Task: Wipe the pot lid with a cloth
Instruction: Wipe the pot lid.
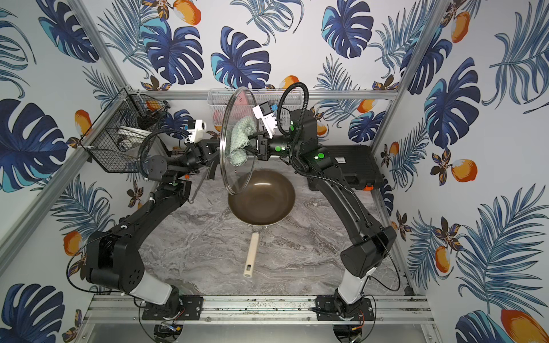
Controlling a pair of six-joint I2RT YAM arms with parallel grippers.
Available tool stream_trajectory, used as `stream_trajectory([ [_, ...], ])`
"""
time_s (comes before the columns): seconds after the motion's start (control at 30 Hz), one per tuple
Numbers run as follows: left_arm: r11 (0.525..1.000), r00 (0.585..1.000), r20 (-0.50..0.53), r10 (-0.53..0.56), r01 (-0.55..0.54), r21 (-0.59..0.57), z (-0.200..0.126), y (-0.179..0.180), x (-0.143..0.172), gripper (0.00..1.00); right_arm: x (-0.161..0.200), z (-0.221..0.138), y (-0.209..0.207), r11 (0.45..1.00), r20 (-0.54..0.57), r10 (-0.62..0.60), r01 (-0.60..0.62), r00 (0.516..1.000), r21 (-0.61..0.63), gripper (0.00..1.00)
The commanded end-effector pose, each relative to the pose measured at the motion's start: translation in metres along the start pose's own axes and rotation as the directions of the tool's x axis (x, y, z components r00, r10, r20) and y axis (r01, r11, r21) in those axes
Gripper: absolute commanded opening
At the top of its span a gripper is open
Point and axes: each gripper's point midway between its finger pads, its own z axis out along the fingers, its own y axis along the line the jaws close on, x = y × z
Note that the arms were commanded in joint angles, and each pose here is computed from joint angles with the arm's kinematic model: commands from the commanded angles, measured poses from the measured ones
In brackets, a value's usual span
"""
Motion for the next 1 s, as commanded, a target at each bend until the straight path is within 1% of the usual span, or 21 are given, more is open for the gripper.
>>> stream_trajectory([
  [0.0, 0.982, 0.989, 0.026, 0.148, -0.150, 0.117, -0.001, -0.047, 0.002, 0.00, 0.000, 0.001, -0.023, 0.999, 0.012, 0.013, -0.013, 1.000, 0.046, 0.00],
  [0.2, 0.978, 0.986, 0.038, 0.165, -0.169, 0.126, 0.001, -0.055, -0.003, 0.00, 0.027, 0.009, -0.042, 0.996, -0.024, 0.081, -0.080, 0.996, 0.027, 0.00],
  [0.4, 0.974, 0.983, 0.048, 0.179, -0.184, 0.130, 0.004, -0.058, -0.009, 0.00, 0.061, 0.010, -0.037, 0.990, -0.066, 0.139, -0.139, 0.988, -0.005, 0.00],
  [0.57, 0.975, 0.981, 0.053, 0.189, -0.193, 0.111, 0.006, -0.051, -0.013, 0.00, 0.085, 0.007, -0.016, 0.986, -0.104, 0.158, -0.162, 0.982, -0.030, 0.00],
  [0.73, 0.978, 0.979, 0.053, 0.199, -0.201, 0.045, 0.007, -0.031, -0.016, 0.00, 0.095, 0.001, 0.018, 0.980, -0.107, 0.165, -0.176, 0.980, -0.094, 0.00],
  [0.83, 0.978, 0.977, 0.040, 0.210, -0.209, -0.022, 0.005, -0.012, -0.014, 0.00, 0.090, -0.009, 0.040, 0.975, -0.081, 0.163, -0.173, 0.983, -0.138, 0.00],
  [0.97, 0.967, 0.974, 0.014, 0.225, -0.222, -0.128, 0.000, 0.015, -0.008, 0.00, 0.073, -0.023, 0.063, 0.976, -0.050, 0.132, -0.138, 0.990, -0.166, 0.00],
])
